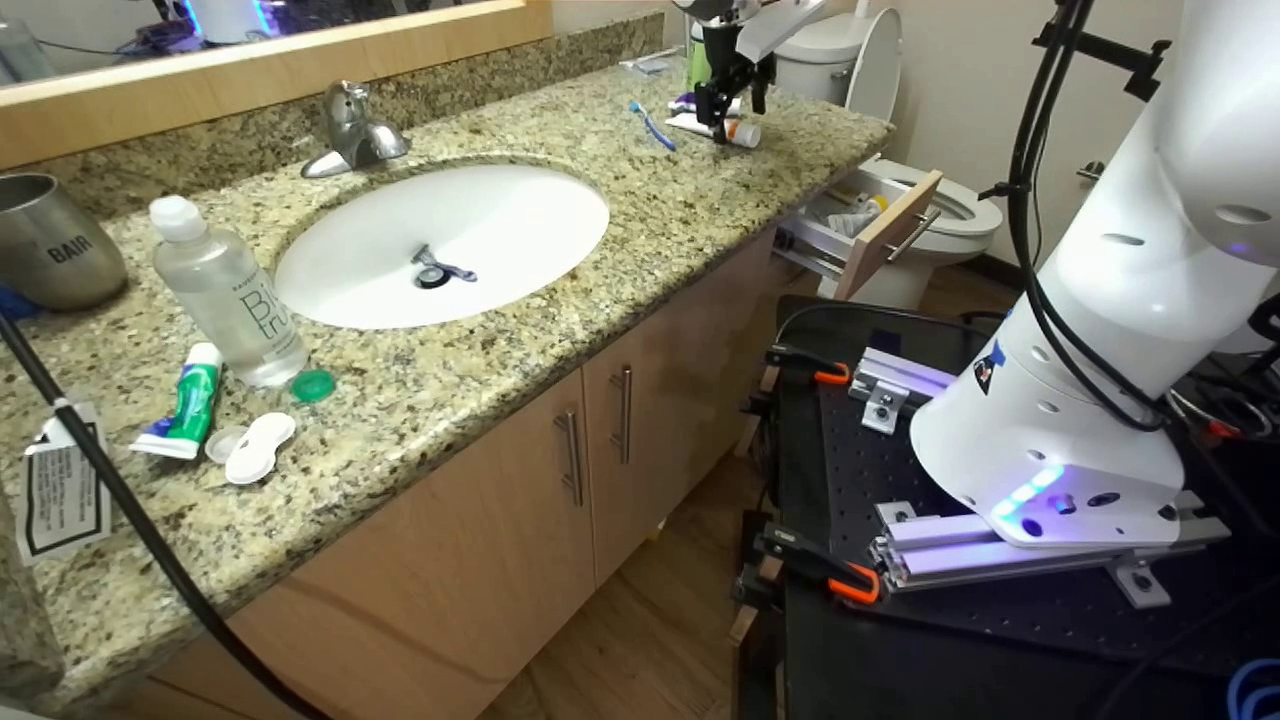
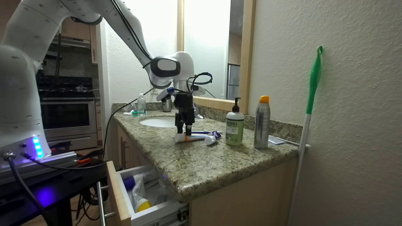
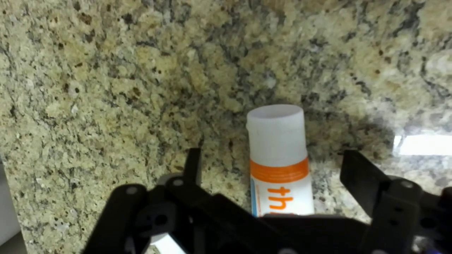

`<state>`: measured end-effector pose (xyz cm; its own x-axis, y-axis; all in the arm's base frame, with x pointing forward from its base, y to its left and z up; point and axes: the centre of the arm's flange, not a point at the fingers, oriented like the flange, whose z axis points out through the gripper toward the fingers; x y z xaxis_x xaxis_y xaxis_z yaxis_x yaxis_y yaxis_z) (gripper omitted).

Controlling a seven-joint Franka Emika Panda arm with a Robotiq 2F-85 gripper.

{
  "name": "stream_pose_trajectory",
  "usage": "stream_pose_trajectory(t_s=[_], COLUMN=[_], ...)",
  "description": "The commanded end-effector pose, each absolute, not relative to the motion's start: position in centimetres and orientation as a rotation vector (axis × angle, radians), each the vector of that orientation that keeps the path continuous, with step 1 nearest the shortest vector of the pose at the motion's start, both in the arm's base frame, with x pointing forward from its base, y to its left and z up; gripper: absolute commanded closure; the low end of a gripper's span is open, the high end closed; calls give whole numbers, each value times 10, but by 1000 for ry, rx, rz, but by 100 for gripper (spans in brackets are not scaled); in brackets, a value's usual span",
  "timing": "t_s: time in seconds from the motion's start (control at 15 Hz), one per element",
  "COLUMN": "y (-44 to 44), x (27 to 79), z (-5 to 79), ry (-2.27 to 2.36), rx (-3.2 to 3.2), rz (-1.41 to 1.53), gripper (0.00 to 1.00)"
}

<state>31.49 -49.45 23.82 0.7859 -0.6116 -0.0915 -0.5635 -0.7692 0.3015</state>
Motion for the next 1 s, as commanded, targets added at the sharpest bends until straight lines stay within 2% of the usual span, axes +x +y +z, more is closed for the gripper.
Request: stream_pose_trajectory(t_s=[0.0,0.07,0.67,0.93], y=[-499,-500,-511,-485], x=[318,318,313,310], z=[236,236,244,271], ry=[-940,-945,-982,-930], rx=[2717,2722,2749,2808], rz=[-286,-290,-257,-225], gripper=[9,26,88,88])
